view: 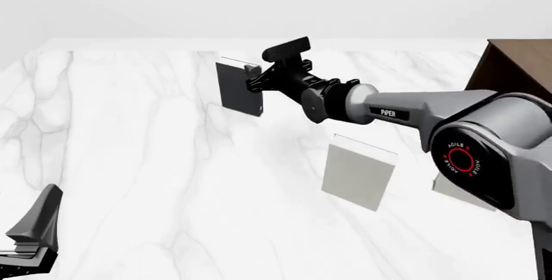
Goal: Pick up the book on the left and place it on top of the shelf.
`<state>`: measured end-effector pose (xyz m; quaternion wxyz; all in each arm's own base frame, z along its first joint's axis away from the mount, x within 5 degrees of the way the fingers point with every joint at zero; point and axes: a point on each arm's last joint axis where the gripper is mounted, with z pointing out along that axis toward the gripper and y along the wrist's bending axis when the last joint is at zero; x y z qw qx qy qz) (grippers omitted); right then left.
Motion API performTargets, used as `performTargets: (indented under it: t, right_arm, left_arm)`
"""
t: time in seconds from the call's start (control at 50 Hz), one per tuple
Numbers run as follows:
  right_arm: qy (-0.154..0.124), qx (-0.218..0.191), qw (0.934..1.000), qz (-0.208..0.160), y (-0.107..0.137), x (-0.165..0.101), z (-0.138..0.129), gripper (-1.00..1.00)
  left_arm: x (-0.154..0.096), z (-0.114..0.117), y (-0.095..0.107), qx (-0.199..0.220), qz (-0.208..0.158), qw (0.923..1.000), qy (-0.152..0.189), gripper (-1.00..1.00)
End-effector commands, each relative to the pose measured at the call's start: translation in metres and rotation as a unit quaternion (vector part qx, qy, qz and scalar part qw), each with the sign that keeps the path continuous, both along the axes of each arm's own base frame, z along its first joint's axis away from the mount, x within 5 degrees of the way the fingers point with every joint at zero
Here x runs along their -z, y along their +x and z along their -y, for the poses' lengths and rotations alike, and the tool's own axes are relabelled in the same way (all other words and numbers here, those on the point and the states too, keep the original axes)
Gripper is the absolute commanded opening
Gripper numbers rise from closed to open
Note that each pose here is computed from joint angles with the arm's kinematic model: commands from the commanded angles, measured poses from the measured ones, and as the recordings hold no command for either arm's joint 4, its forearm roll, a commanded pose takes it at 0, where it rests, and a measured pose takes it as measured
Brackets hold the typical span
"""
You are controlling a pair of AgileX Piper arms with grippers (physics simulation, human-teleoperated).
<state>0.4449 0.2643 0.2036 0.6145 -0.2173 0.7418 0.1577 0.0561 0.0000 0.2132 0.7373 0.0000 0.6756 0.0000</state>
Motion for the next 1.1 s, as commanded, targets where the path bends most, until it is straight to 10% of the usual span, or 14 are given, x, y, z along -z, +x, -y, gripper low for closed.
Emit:
performTargets:
  t: [0.02, 1.1]
  right_arm:
    - [-0.002, 0.000, 1.0000, -0.002, 0.006, 0.005, -0.003, 1.00]
    - [-0.004, 0.007, 0.9996, -0.026, 0.033, 0.046, -0.013, 1.00]
  left_arm:
    - [0.000, 0.000, 0.000, 0.000, 0.000, 1.0000, 0.000, 1.00]
    - [0.000, 0.000, 0.000, 0.000, 0.000, 1.0000, 0.000, 1.00]
